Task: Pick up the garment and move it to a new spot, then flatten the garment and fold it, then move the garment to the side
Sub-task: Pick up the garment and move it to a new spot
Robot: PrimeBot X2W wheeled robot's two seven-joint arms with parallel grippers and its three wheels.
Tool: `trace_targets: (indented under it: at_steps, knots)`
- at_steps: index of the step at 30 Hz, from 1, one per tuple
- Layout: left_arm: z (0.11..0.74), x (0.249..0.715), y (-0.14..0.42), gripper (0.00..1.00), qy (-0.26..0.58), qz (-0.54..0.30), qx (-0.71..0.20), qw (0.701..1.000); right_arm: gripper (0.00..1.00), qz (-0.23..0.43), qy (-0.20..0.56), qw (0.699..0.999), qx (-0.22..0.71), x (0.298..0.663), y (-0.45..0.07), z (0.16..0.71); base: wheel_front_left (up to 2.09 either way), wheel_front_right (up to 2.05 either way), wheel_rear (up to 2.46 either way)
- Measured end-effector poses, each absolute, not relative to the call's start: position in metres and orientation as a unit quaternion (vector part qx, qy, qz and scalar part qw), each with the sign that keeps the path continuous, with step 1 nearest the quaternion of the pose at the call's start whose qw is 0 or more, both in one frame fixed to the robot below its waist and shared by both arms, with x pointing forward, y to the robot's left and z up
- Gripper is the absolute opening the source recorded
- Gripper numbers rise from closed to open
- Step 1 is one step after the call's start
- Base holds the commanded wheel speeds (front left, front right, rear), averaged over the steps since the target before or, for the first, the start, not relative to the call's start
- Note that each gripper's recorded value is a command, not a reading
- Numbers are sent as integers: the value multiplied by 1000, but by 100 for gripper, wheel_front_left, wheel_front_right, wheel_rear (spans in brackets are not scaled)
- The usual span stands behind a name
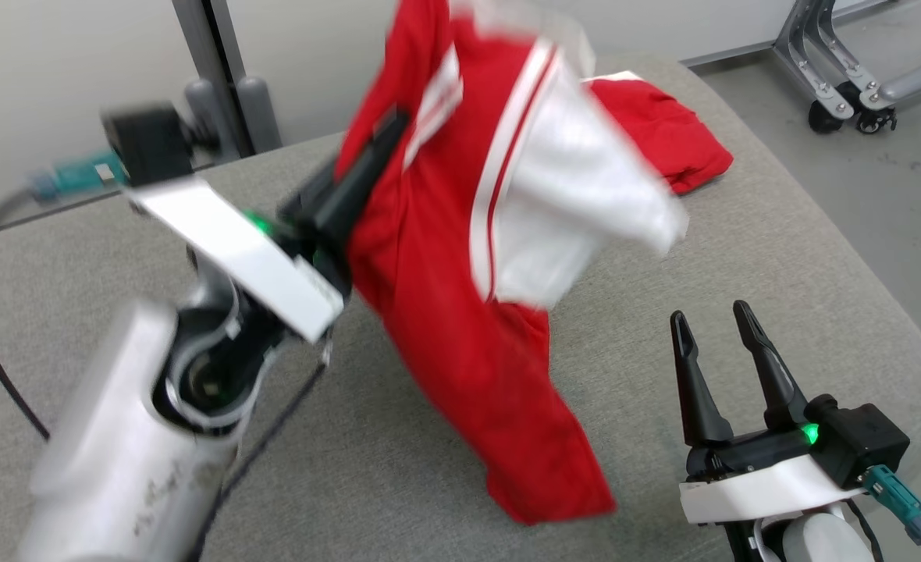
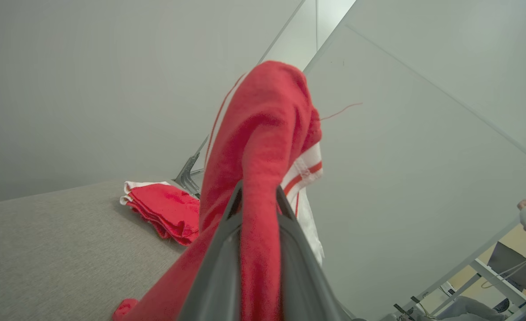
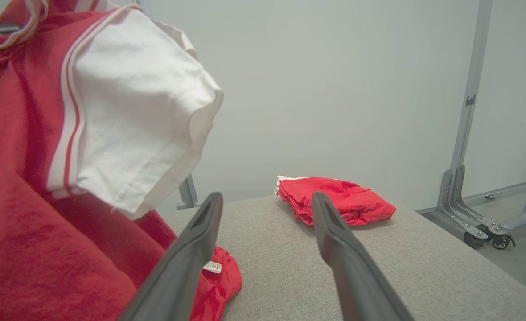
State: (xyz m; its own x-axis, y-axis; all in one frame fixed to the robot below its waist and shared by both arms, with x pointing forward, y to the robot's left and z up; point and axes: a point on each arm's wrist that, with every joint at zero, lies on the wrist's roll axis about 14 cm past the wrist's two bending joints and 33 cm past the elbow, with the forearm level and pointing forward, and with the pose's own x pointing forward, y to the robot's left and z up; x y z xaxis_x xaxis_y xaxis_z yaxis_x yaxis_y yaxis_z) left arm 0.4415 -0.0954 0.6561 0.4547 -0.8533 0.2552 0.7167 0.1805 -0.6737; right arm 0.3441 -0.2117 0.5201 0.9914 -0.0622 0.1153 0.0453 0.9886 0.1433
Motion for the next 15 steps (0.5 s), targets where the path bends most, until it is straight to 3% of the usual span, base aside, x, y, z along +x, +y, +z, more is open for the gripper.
trace_targets:
  at_steps: [6,11,12,13,14,15]
  knots:
    - [519,427,-70,0,198,-440,-315,817,100,-24,-38,997,70,355,-210,506,0,0,0]
    - [459,411,-30,0,234,-355,-347,836,100,-8,-26,997,66,366,-201,497,0,0,0]
    - [448,408,-20,26,240,-339,-348,840,100,-4,-24,998,64,368,-199,496,0,0,0]
    - [438,405,-10,93,246,-323,-345,846,100,0,-21,998,63,370,-196,494,0,0,0]
    - [431,404,1,100,244,-302,-346,854,100,6,-20,998,63,372,-192,493,0,0,0]
    - [427,404,14,100,234,-279,-351,862,100,12,-19,998,63,374,-189,492,0,0,0]
